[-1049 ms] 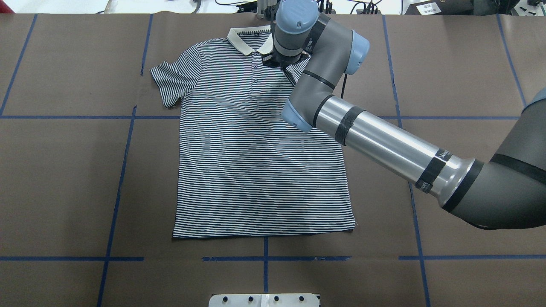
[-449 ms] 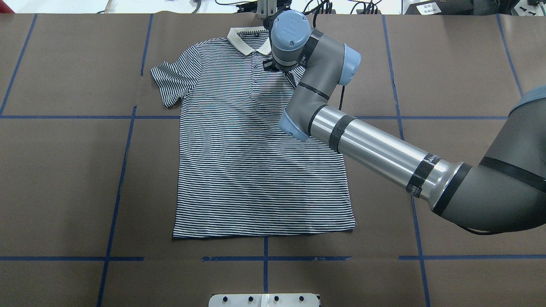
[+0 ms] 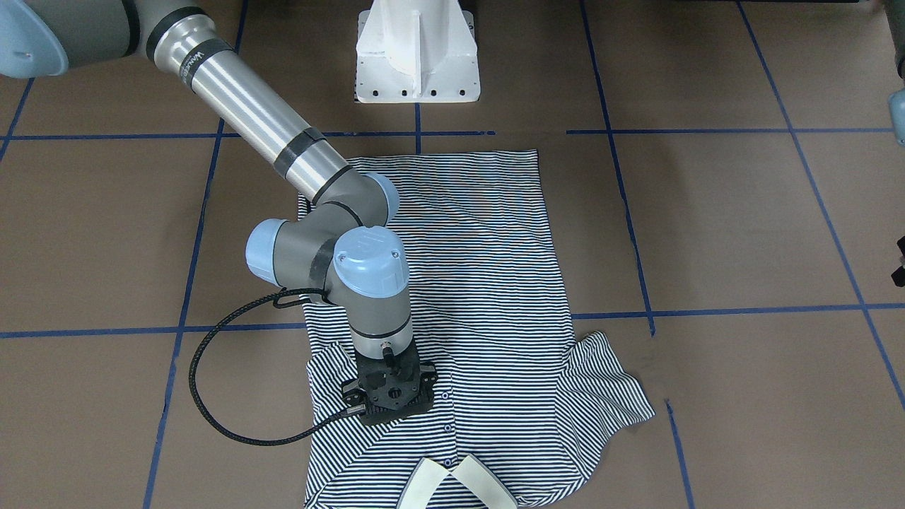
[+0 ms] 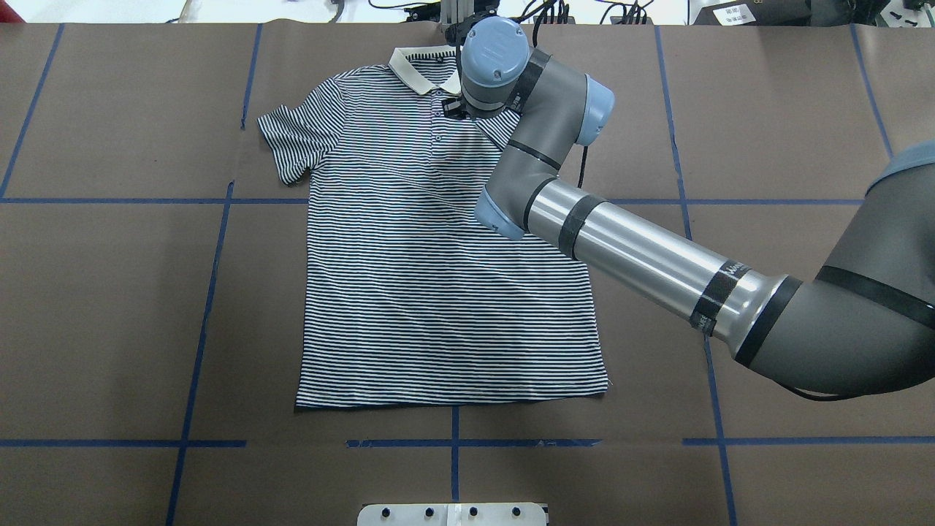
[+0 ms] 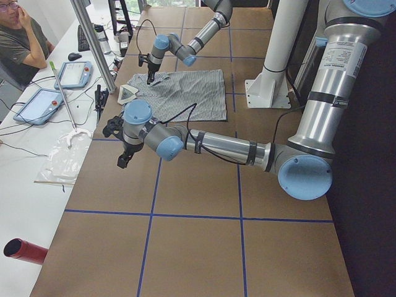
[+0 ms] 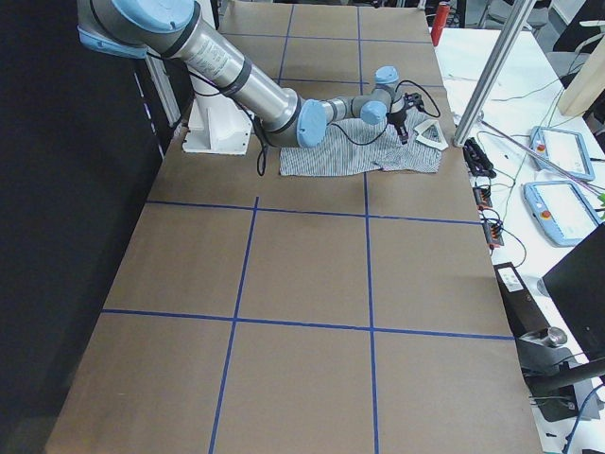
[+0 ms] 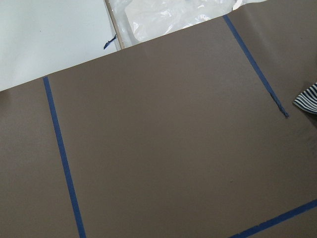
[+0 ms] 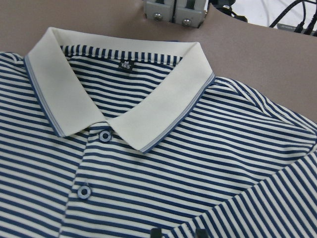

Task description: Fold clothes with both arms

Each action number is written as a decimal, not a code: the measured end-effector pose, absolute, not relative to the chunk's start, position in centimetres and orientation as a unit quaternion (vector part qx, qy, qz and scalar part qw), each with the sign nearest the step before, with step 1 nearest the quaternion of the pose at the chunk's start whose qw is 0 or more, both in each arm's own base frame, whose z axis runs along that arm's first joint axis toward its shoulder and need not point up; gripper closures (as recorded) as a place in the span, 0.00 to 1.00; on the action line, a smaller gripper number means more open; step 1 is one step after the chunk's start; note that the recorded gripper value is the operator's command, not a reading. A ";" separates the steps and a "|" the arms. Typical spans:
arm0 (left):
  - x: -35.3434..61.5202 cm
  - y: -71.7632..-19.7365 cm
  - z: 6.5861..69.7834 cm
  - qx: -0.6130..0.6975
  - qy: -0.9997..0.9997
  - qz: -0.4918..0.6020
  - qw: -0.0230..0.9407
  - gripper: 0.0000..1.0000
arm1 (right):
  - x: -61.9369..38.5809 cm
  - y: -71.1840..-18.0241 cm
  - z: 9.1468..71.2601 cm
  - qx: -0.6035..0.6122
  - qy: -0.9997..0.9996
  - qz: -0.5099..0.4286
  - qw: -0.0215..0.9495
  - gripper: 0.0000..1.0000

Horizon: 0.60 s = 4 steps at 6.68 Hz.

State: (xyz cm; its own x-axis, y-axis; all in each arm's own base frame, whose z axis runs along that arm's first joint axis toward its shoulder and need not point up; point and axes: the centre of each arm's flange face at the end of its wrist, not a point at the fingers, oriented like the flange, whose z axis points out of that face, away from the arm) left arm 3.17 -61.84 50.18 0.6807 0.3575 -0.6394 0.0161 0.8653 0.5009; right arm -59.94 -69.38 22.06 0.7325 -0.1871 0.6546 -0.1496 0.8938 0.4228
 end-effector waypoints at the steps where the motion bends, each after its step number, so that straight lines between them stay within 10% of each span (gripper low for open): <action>1: 3.7 -62.8 49.0 0.240 0.392 0.086 0.884 0.00 | -58.9 -69.7 20.5 0.209 -0.390 -0.006 0.897 0.00; 4: 13.1 -65.8 42.4 0.198 0.433 0.019 0.879 0.00 | -53.1 -67.1 15.7 0.112 -0.364 0.015 0.925 0.00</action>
